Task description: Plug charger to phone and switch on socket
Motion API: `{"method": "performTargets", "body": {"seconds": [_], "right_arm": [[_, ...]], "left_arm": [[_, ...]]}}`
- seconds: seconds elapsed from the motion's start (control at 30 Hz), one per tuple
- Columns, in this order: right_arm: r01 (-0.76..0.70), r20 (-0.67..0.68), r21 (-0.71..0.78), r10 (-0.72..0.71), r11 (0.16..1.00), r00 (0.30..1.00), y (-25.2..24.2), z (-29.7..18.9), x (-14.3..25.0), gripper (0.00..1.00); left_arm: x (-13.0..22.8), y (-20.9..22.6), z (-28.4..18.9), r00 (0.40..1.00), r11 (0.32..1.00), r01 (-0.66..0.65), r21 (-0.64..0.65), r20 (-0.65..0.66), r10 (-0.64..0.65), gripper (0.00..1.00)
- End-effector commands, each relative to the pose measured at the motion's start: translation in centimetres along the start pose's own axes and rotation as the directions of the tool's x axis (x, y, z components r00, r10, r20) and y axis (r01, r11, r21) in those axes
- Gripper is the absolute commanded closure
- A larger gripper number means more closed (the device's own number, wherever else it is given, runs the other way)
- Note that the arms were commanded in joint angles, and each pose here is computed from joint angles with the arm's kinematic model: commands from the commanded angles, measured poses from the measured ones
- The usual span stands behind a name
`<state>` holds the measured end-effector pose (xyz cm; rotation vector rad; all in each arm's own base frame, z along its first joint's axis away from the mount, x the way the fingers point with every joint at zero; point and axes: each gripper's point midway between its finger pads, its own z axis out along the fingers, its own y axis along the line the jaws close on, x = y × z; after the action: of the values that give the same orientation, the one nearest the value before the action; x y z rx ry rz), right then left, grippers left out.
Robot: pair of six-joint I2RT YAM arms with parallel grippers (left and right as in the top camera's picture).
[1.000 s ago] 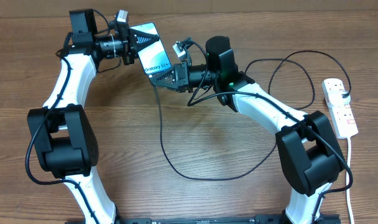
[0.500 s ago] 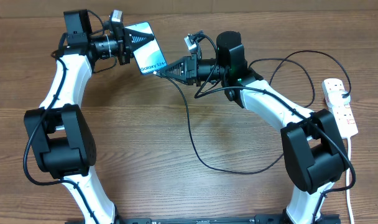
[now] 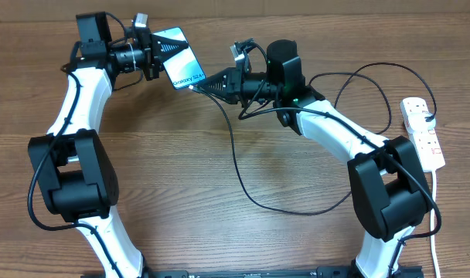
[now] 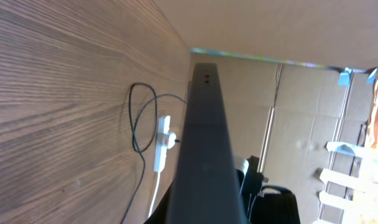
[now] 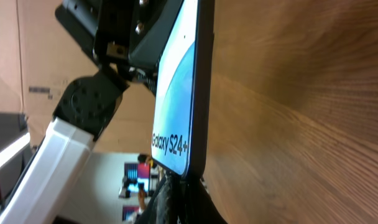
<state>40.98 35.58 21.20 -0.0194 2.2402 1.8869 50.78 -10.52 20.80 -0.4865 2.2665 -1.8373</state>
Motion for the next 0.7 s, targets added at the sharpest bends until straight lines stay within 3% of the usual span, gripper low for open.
{"method": "performTargets", "body": {"seconds": [0.0, 0.33, 0.67], "right_arm": [[-0.014, 0.175, 0.034, 0.007, 0.999, 0.985, 1.0, 0.6, -2.3, 0.96], [0.013, 0.154, 0.095, -0.028, 0.995, 0.988, -0.6, 0.3, -1.9, 0.96], [0.087, 0.05, 0.406, -0.117, 0.91, 0.992, -8.8, -3.0, -0.4, 0.96]], "left_arm": [[2.0, -2.1, 0.6, 0.996, 0.999, -0.004, 0.054, -0.086, 0.008, 0.96], [0.7, -1.2, 0.5, 0.999, 0.999, -0.037, 0.006, -0.015, 0.038, 0.96], [-2.3, 2.0, -0.9, 0.983, 0.983, -0.079, -0.164, 0.15, 0.104, 0.96]]}}
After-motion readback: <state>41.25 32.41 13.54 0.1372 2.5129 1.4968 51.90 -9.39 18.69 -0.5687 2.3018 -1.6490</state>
